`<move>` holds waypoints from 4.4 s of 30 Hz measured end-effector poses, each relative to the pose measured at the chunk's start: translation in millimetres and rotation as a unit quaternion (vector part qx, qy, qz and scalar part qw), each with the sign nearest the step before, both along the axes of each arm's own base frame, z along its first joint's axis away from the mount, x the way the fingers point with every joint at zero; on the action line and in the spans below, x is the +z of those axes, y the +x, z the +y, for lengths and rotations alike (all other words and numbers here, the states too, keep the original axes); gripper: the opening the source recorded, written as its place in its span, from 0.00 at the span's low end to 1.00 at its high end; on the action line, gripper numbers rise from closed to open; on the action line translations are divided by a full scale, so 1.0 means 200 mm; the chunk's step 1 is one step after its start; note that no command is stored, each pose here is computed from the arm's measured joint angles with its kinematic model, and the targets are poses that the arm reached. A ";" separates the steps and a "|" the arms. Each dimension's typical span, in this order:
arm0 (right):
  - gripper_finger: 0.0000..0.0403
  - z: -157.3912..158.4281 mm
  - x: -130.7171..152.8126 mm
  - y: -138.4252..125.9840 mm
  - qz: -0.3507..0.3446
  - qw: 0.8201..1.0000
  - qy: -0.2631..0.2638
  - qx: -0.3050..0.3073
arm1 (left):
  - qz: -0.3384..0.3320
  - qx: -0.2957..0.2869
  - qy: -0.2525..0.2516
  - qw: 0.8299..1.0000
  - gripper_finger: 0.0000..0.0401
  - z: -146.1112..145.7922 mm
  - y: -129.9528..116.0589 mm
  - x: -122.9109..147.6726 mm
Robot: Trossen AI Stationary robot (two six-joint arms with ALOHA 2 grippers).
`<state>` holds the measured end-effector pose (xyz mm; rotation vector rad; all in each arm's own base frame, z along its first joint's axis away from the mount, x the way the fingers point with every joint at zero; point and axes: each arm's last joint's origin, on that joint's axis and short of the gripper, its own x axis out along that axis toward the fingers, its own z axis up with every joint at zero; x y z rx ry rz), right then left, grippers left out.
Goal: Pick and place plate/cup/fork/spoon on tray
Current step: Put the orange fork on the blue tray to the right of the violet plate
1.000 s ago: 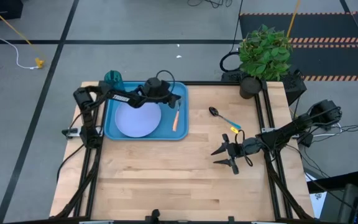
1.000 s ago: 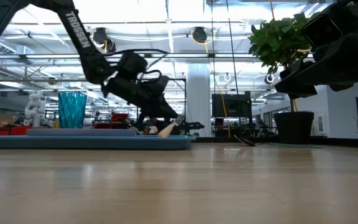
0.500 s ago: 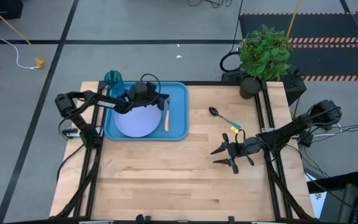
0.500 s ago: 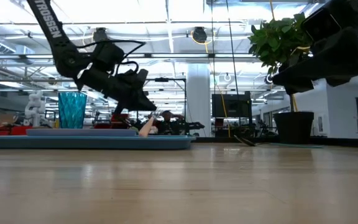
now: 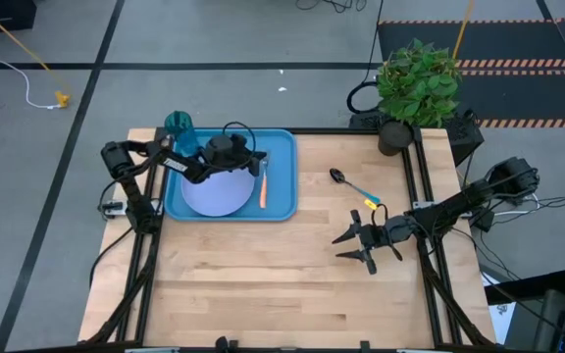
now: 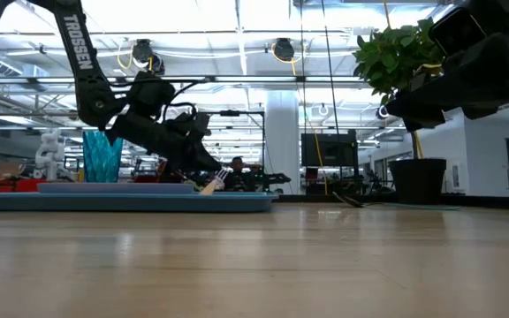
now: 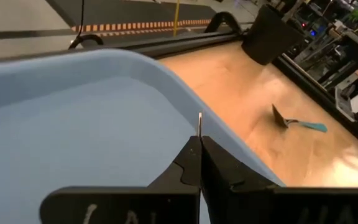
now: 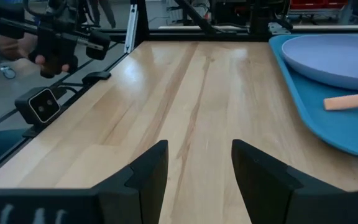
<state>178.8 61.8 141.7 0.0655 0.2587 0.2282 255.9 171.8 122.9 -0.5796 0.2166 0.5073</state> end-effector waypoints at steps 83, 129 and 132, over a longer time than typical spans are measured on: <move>0.28 -0.18 0.04 0.04 -0.045 0.982 -0.029 -0.181 | 0.387 -0.038 0.133 0.912 0.01 -0.69 0.28 0.44; 0.17 -0.17 0.01 0.04 -0.018 0.983 -0.114 -0.141 | 0.585 -0.139 0.034 0.799 0.01 -0.04 0.51 0.10; 0.17 -0.17 0.01 0.04 -0.018 0.983 -0.114 -0.141 | 0.582 -0.139 0.035 0.800 0.01 -0.04 0.51 0.10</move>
